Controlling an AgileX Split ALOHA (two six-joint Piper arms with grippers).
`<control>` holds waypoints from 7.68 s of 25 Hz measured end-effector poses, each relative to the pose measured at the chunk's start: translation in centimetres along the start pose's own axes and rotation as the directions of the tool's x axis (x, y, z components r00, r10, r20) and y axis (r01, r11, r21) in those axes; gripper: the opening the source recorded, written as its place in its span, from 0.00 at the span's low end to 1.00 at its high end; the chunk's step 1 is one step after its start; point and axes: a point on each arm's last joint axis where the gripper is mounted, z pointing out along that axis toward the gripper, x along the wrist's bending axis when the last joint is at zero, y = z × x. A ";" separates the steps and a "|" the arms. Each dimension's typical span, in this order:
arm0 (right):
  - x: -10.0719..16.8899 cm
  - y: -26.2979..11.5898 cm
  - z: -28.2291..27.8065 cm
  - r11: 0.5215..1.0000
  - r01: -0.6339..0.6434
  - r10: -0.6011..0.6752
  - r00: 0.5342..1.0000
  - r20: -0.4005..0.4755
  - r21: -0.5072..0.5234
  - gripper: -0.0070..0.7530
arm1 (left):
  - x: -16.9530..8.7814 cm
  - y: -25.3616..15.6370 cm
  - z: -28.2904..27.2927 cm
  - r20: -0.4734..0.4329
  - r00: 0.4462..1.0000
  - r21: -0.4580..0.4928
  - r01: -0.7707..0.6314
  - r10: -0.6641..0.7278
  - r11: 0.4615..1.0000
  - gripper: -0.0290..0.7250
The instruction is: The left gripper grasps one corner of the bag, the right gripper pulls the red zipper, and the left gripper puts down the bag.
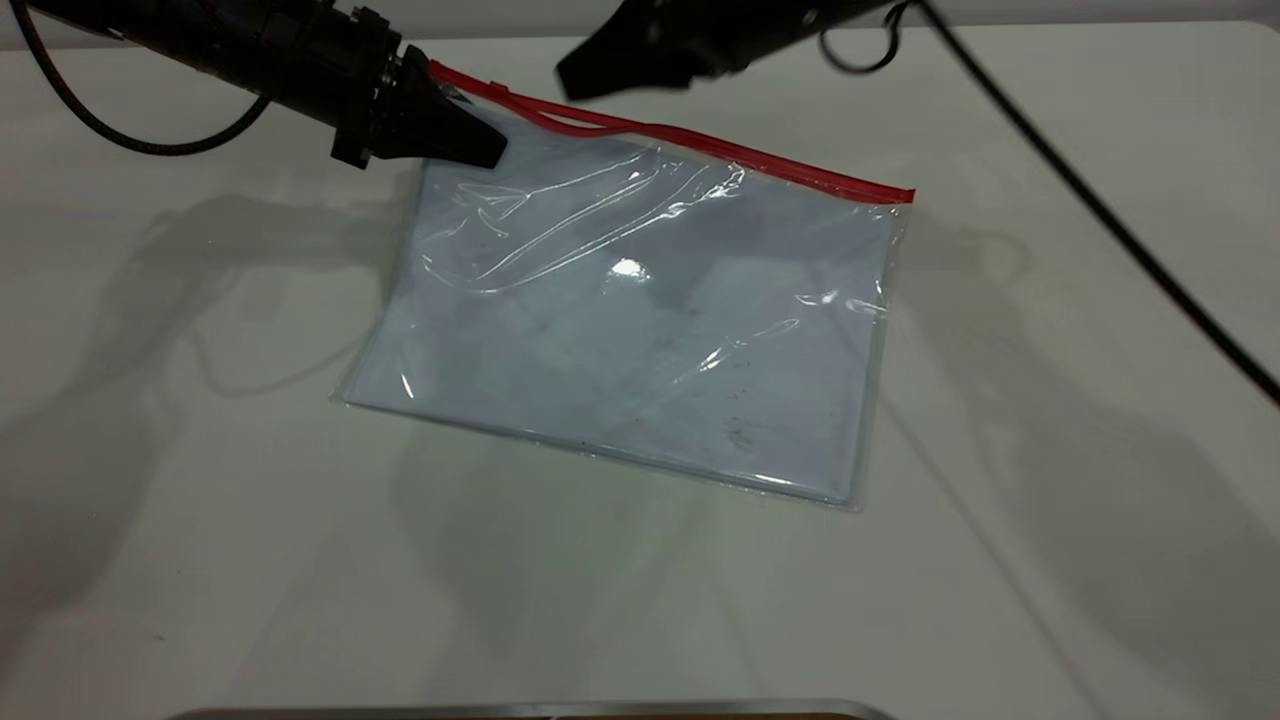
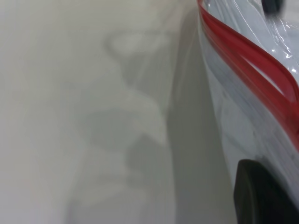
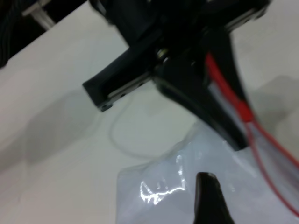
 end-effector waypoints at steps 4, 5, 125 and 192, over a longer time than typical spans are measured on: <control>0.7 0.0 1.3 0.999 0.038 -0.039 0.999 0.021 0.008 0.66 | -0.2 0.4 0.6 0.013 1.000 0.001 -0.020 0.020 1.000 0.11; 0.8 0.1 1.5 0.999 0.038 -0.038 0.999 0.032 -0.002 0.66 | -0.3 0.5 0.8 0.017 1.000 0.002 -0.024 0.023 1.000 0.11; -9.9 -7.7 -6.9 0.987 -0.118 0.071 0.926 0.370 0.107 0.07 | 2.7 1.6 -6.2 -0.190 0.966 -0.408 0.083 -0.174 0.909 0.11; 34.1 -10.5 -34.9 0.925 -0.369 0.180 0.633 0.753 0.089 0.50 | -34.9 24.0 -29.6 -0.827 0.321 -0.128 0.692 -0.461 0.710 0.68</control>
